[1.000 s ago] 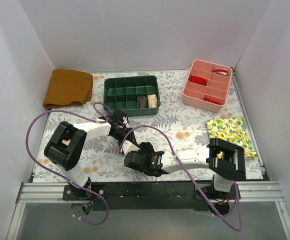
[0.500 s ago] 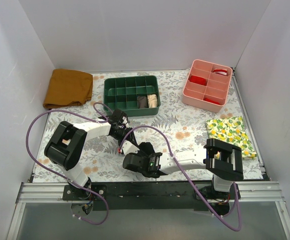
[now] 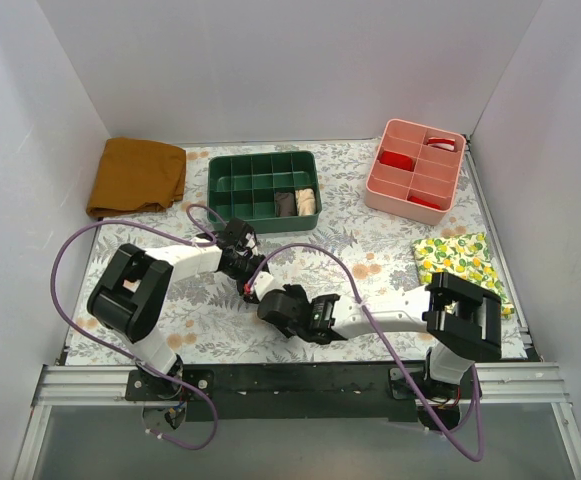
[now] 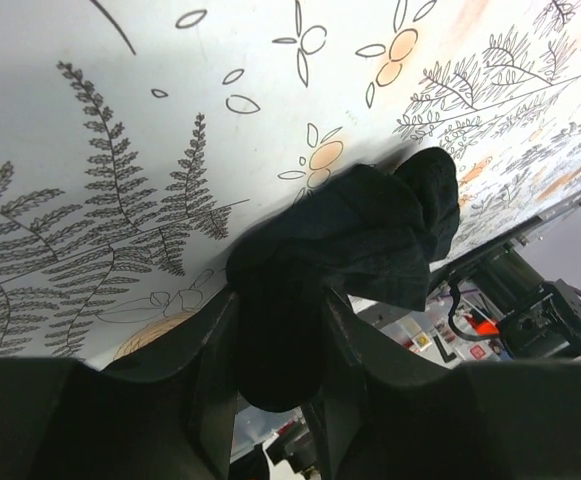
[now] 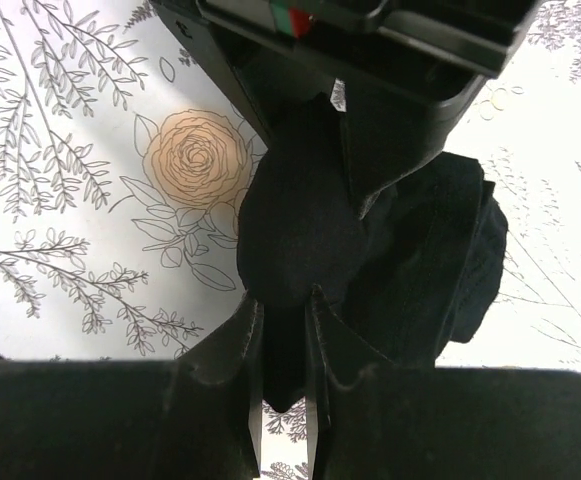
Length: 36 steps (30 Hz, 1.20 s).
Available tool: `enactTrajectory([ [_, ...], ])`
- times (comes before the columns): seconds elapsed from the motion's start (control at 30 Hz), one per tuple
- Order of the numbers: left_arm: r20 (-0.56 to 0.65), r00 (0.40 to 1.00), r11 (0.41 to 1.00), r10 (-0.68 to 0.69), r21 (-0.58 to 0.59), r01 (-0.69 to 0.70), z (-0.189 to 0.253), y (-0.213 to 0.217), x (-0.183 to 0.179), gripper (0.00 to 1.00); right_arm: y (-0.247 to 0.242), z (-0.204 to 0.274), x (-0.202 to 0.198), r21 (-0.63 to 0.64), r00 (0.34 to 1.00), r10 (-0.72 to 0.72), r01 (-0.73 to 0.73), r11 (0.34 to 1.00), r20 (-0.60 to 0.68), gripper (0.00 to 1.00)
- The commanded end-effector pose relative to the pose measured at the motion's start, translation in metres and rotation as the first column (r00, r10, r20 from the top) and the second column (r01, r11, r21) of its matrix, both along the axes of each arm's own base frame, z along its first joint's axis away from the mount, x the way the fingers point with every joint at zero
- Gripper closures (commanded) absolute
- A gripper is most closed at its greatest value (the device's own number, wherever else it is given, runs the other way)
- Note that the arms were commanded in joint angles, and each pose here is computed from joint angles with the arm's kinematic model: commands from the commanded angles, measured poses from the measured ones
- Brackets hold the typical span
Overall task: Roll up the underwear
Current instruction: Roll the underwear to the center of the board.
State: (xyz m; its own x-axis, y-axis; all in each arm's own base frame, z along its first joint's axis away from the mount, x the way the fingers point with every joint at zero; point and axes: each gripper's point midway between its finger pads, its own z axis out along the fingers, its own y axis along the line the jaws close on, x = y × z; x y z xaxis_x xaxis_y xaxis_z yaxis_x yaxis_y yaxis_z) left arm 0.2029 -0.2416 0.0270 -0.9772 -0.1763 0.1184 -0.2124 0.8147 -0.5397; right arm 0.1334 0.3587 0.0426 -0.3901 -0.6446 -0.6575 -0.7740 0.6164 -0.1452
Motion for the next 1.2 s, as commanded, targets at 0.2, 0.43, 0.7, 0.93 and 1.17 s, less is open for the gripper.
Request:
enactTrajectory([
  [0.2, 0.170, 0.979, 0.979, 0.117, 0.143, -0.142, 0.002, 0.037, 0.029, 0.52, 0.002, -0.010, -0.026, 0.140, 0.956, 0.102, -0.066, 0.988, -0.273, 0.99],
  [0.43, 0.206, 0.961, 0.968, 0.184, 0.134, -0.214, 0.010, 0.053, 0.042, 0.45, -0.004, -0.012, -0.022, 0.173, 0.931, 0.101, -0.042, 0.984, -0.350, 0.99],
  [0.7, 0.291, 0.924, 0.950, 0.249, 0.109, -0.291, 0.028, 0.074, 0.058, 0.40, -0.007, -0.014, -0.023, 0.245, 0.860, 0.129, -0.005, 0.970, -0.494, 0.99],
  [0.93, 0.346, 0.903, 0.964, 0.256, -0.021, -0.265, 0.038, 0.068, 0.042, 0.36, -0.011, -0.017, -0.025, 0.315, 0.777, 0.151, 0.064, 0.947, -0.612, 0.99],
  [1.17, 0.361, 0.909, 0.967, 0.208, -0.217, -0.136, 0.043, 0.048, 0.009, 0.32, -0.020, -0.022, -0.031, 0.369, 0.628, 0.190, 0.167, 0.914, -0.754, 0.99],
])
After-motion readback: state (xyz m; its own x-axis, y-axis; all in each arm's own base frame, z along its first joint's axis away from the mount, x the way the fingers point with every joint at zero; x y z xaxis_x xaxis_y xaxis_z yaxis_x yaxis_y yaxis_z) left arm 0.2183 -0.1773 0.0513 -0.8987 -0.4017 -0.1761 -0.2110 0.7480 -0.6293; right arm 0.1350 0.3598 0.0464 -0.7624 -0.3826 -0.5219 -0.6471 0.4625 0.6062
